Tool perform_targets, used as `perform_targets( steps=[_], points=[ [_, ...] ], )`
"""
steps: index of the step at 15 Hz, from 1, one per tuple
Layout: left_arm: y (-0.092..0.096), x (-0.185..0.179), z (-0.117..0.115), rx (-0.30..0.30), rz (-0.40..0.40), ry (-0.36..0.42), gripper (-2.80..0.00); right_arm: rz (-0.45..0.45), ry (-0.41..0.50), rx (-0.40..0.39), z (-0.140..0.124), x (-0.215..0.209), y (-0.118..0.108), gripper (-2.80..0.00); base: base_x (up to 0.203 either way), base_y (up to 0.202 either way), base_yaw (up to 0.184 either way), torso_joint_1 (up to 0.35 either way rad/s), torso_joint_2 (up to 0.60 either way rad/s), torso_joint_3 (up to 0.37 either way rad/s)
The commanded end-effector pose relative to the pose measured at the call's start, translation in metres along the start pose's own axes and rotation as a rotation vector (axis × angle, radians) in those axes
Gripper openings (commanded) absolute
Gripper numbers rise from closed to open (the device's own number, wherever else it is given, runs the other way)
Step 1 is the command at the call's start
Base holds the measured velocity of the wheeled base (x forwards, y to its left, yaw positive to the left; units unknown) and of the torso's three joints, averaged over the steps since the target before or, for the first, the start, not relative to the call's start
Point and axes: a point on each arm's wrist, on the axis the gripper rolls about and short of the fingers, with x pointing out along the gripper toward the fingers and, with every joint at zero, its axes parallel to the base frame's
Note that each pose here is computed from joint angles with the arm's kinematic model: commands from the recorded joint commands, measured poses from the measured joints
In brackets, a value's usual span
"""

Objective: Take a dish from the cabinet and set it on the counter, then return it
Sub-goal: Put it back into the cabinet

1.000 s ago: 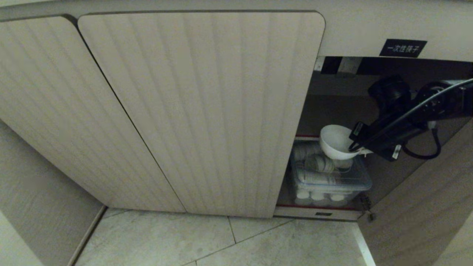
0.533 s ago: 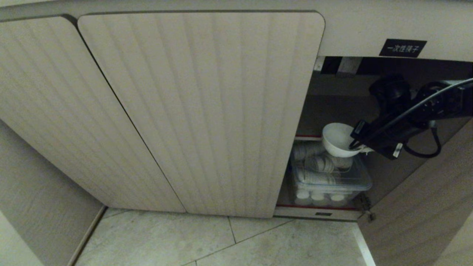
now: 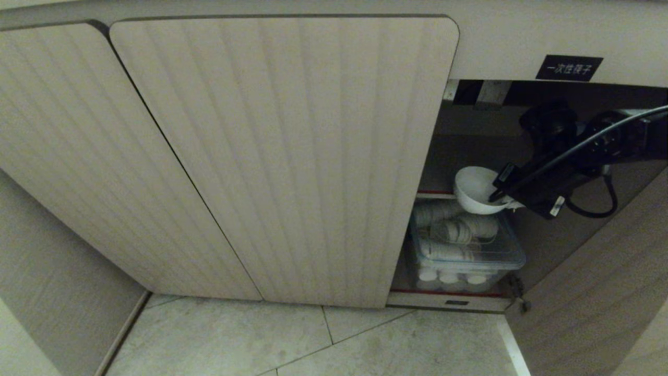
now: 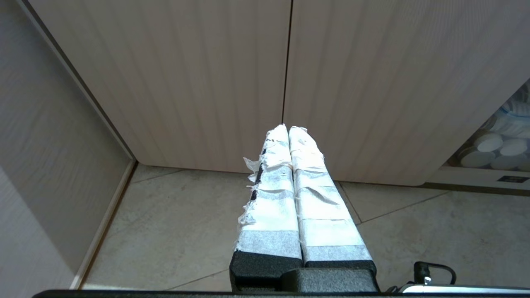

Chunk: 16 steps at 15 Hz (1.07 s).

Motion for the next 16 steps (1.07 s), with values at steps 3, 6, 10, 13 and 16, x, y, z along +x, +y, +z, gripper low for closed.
perform_targets(
  steps=[3, 6, 10, 13, 16],
  points=[
    [0.0, 0.0, 0.0, -0.001, 0.001, -0.002, -2.8, -0.024, -0.026, 0.014, 0.003, 0.008, 0.002, -2.8, 0.0, 0.0, 0.0, 0.0, 0.0, 0.0],
    [0.0, 0.0, 0.0, -0.001, 0.002, 0.0, -2.8, -0.032, -0.051, 0.041, 0.009, 0.014, 0.005, -2.8, 0.0, 0.0, 0.0, 0.0, 0.0, 0.0],
    [0.0, 0.0, 0.0, -0.001, 0.002, 0.0, -2.8, -0.024, -0.066, 0.056, 0.014, 0.016, 0.007, -2.8, 0.0, 0.0, 0.0, 0.0, 0.0, 0.0],
    [0.0, 0.0, 0.0, -0.001, 0.002, -0.002, -2.8, -0.009, -0.083, 0.077, 0.019, 0.016, 0.011, -2.8, 0.0, 0.0, 0.0, 0.0, 0.0, 0.0],
    [0.0, 0.0, 0.0, -0.001, 0.001, -0.001, -2.8, -0.004, -0.097, 0.086, 0.024, 0.02, 0.013, -2.8, 0.0, 0.0, 0.0, 0.0, 0.0, 0.0]
  ],
)
